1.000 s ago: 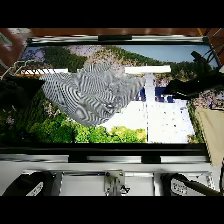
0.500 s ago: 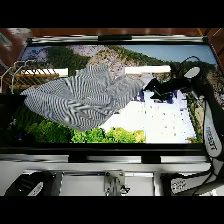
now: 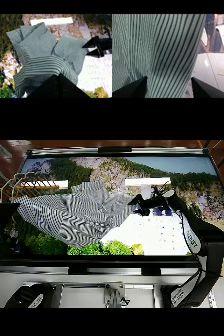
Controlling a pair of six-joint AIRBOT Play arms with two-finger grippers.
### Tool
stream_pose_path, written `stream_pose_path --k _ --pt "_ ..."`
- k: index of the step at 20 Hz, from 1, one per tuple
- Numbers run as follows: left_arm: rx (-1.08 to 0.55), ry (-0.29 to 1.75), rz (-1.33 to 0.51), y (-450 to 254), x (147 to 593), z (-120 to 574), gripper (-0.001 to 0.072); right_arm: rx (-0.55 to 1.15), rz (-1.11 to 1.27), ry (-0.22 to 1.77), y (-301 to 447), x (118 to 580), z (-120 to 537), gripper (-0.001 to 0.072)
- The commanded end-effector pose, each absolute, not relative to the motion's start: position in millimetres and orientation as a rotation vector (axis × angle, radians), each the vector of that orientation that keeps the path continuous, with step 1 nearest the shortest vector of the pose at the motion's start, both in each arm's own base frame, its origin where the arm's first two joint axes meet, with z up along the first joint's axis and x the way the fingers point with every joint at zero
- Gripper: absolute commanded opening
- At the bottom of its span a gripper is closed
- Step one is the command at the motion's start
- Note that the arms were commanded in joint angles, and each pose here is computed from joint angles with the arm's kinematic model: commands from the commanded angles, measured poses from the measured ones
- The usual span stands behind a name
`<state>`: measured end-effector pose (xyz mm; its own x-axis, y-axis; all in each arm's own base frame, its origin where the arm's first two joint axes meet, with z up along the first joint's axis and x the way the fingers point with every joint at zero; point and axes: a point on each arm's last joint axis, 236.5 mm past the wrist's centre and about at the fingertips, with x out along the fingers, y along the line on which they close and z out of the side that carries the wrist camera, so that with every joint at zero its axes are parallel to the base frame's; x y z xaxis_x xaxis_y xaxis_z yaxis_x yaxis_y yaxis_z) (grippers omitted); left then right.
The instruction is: Fold the shirts.
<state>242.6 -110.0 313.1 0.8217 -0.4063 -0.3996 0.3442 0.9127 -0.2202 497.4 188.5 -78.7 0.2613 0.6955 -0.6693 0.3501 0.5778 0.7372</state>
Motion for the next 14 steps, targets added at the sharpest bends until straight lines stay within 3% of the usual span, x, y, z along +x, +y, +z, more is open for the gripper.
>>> stream_pose_path --k 1,3,4,6,7,11,14 --pt "-0.142 0.432 -0.413 -112 243 318 0.0041 1.036 0.271 1.337 202 502 -87 0.0669" --pt "-0.129 0.429 -0.43 -115 242 319 0.0041 1.059 0.238 1.316 204 508 -88 0.0647" --pt "-0.129 0.429 -0.43 -115 242 319 0.0041 1.074 0.221 1.306 204 511 -90 0.053" --pt "-0.129 0.429 -0.429 -115 242 319 0.0041 1.087 0.201 1.274 201 518 -89 0.0164" --pt "-0.123 0.428 -0.421 -113 243 319 0.004 1.07 0.226 1.254 198 524 -83 0.007" --pt "-0.066 0.4 -0.326 -95 270 317 0.004 0.819 0.414 1.131 162 539 3 0.0069" --pt "-0.162 0.253 -0.318 -105 313 347 0.004 0.627 0.404 0.873 103 548 134 0.0069"
